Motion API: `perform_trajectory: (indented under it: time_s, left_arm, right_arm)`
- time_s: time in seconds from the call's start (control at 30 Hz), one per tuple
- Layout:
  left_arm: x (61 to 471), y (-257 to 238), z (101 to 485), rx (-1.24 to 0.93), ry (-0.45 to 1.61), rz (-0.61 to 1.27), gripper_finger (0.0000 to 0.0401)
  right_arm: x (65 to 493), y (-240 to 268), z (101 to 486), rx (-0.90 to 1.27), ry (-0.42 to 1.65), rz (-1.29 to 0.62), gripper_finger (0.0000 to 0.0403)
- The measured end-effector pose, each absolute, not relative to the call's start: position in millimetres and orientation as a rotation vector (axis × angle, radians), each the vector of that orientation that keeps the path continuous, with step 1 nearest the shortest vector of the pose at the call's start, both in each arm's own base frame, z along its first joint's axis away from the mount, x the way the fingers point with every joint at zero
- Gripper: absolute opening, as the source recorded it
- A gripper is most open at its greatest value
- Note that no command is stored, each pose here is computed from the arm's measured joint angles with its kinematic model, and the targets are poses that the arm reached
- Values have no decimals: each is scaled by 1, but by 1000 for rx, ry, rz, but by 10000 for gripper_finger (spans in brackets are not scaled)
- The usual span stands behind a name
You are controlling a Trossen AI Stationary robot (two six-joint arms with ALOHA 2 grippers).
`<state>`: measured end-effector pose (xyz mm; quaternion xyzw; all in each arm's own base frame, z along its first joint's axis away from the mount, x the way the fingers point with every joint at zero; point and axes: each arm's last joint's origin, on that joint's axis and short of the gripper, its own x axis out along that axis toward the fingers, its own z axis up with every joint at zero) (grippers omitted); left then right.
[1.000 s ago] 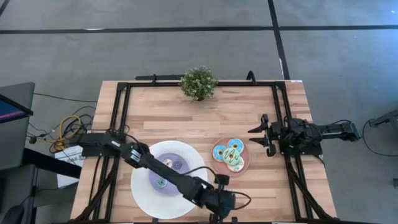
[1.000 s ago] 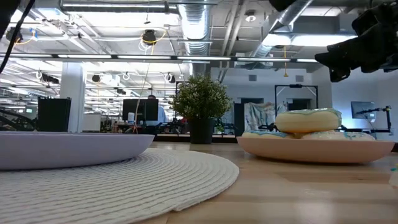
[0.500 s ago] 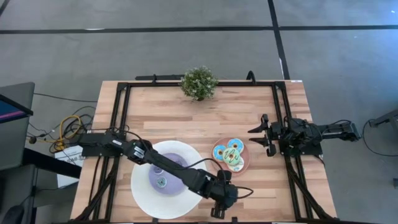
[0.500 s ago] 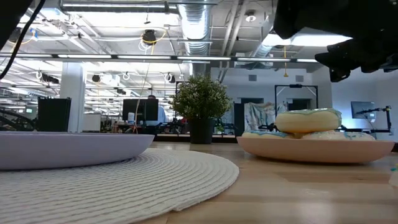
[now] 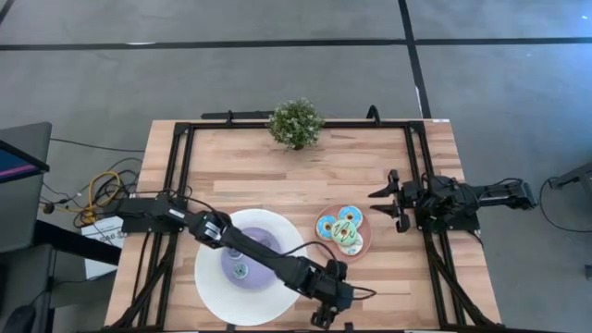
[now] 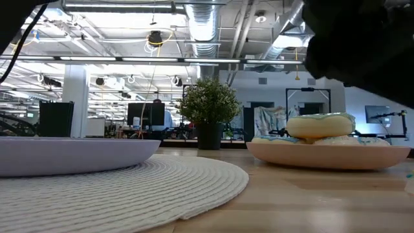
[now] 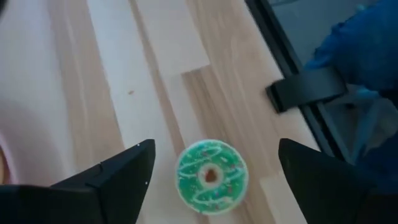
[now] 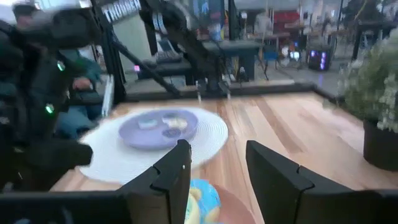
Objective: Pick & Place donuts
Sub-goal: Put the small green donut on the violet plate
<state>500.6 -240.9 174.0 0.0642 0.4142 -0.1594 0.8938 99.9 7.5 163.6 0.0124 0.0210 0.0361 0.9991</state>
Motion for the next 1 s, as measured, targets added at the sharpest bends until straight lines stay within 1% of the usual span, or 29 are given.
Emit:
perform_trajectory:
  time_s: [0.13,0.23,0.5,0.6,0.73,1.0]
  left_arm:
    - [503,-240,165,105,870,-358,336]
    - [507,-243,157,98,838,-375,336]
    - [508,-246,134,56,888,-376,336]
    - [509,-246,132,43,893,-373,330]
    - [509,-245,130,23,911,-372,306]
    - [507,-243,127,7,948,-347,231]
  right_arm:
    - [100,8,163,25,48,72,149]
    - [100,8,164,25,44,73,147]
    - [100,8,163,25,46,74,145]
    - [100,8,163,25,46,74,147]
    - [100,8,163,25,47,74,148]
    - [100,8,163,25,47,75,143]
